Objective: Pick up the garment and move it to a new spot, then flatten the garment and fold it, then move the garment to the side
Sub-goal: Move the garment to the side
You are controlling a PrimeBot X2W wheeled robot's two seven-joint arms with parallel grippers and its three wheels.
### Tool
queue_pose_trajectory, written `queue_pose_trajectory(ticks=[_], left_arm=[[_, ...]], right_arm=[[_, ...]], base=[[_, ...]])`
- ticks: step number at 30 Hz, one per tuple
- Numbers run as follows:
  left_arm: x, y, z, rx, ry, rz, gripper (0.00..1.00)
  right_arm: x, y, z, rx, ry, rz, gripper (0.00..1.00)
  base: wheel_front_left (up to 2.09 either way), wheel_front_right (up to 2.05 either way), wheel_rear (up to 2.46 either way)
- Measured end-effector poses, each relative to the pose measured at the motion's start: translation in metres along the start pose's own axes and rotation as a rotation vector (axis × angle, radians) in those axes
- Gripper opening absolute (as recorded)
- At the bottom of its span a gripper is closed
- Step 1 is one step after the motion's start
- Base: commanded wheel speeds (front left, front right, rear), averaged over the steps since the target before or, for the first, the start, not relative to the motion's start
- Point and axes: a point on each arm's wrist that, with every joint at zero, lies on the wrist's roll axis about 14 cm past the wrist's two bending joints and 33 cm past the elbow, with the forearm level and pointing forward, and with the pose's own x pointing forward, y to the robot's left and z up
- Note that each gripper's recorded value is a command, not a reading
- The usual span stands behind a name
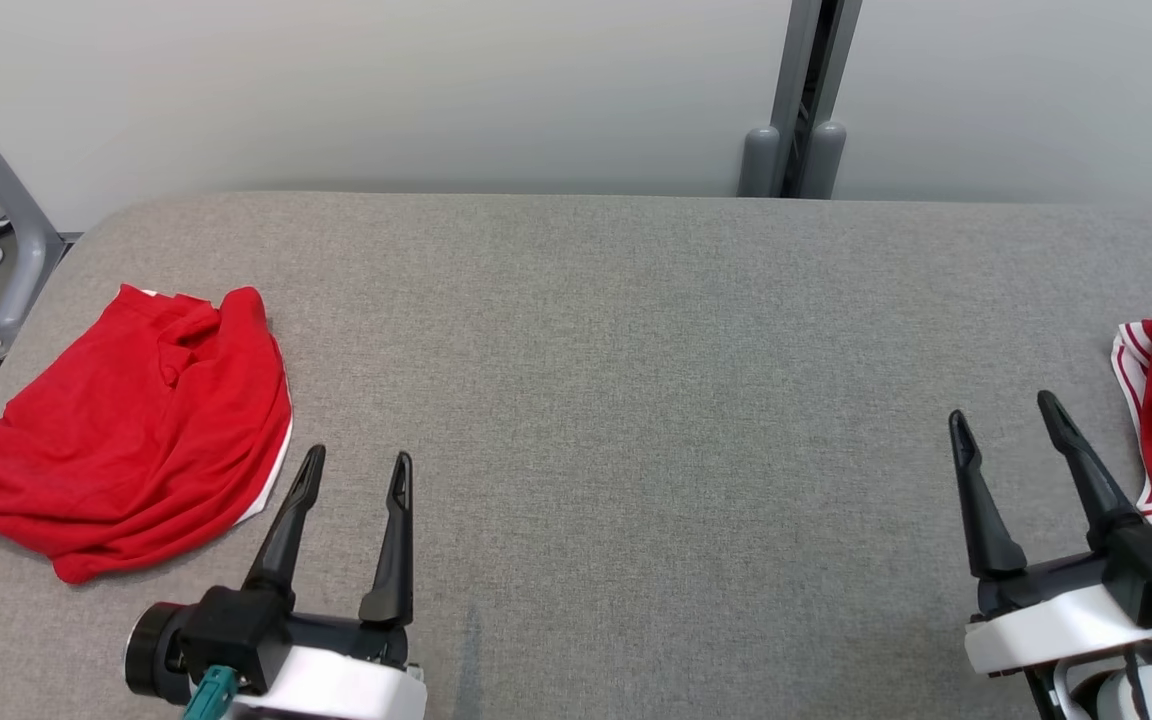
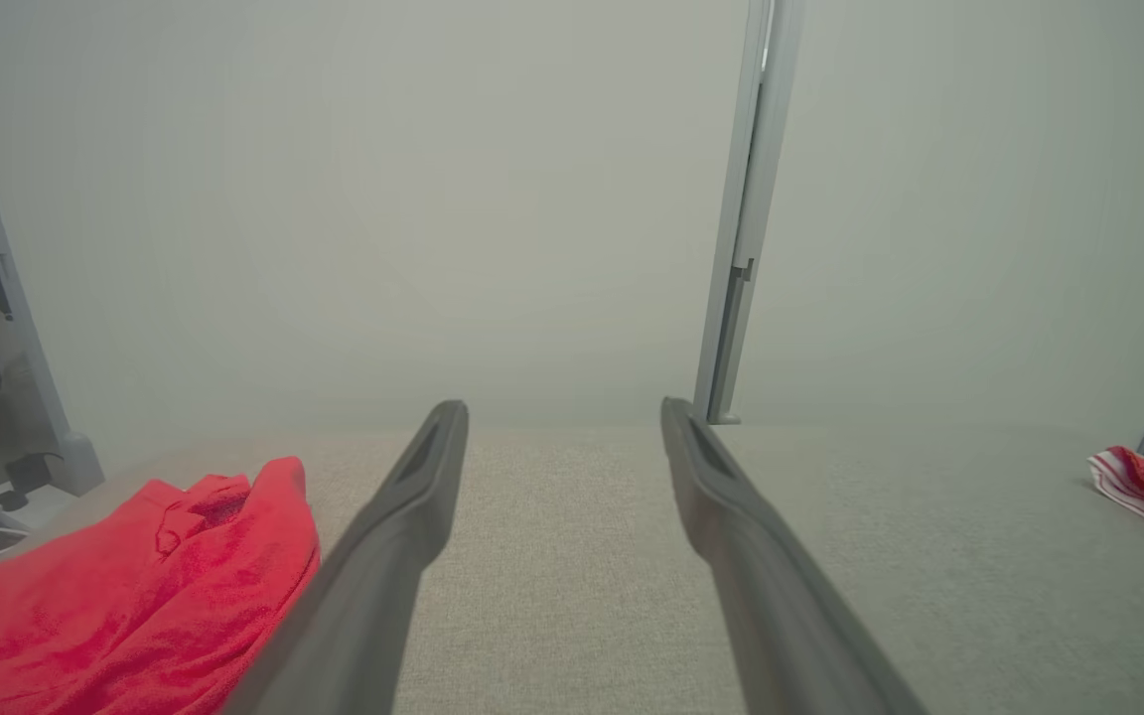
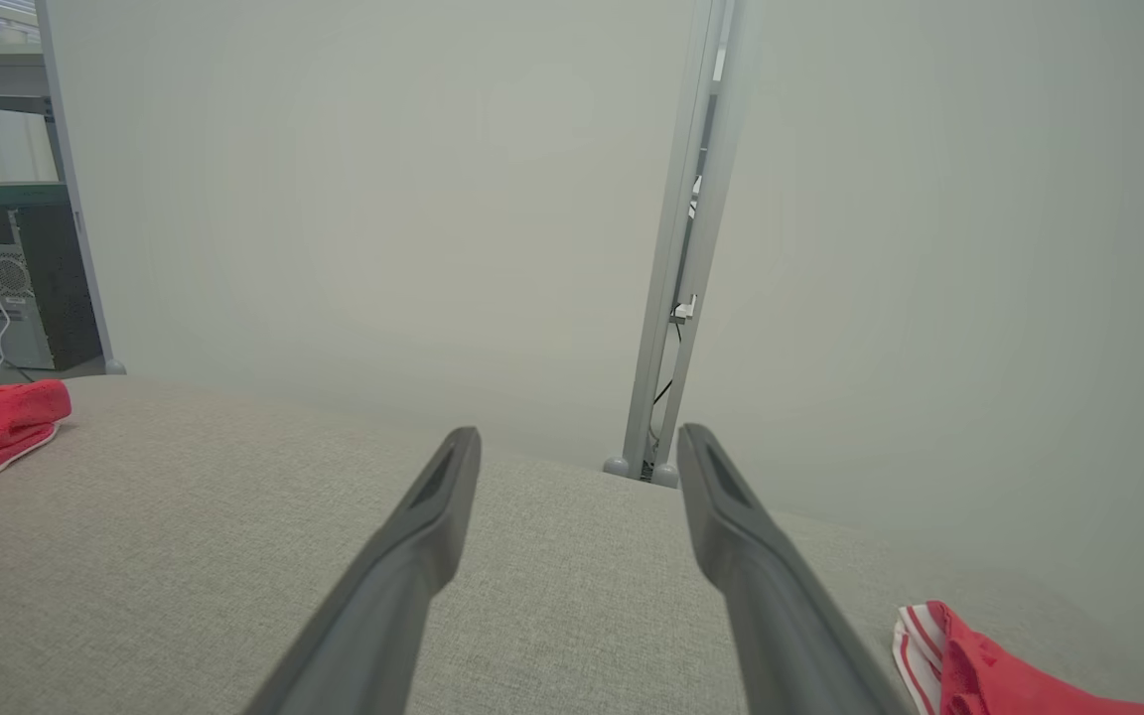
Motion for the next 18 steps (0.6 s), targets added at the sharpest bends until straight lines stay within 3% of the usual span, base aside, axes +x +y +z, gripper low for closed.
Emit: queue_pose_trajectory(ticks=[18], left_arm=[[-0.0017,-0.0061,-0.0062,-0.012,0.019,-0.008,1.0]], right_arm=[[-0.003,0.0069,-0.0019,0.003,0.004,0.008,1.0]], base=[[0.0,0.0,0.0]])
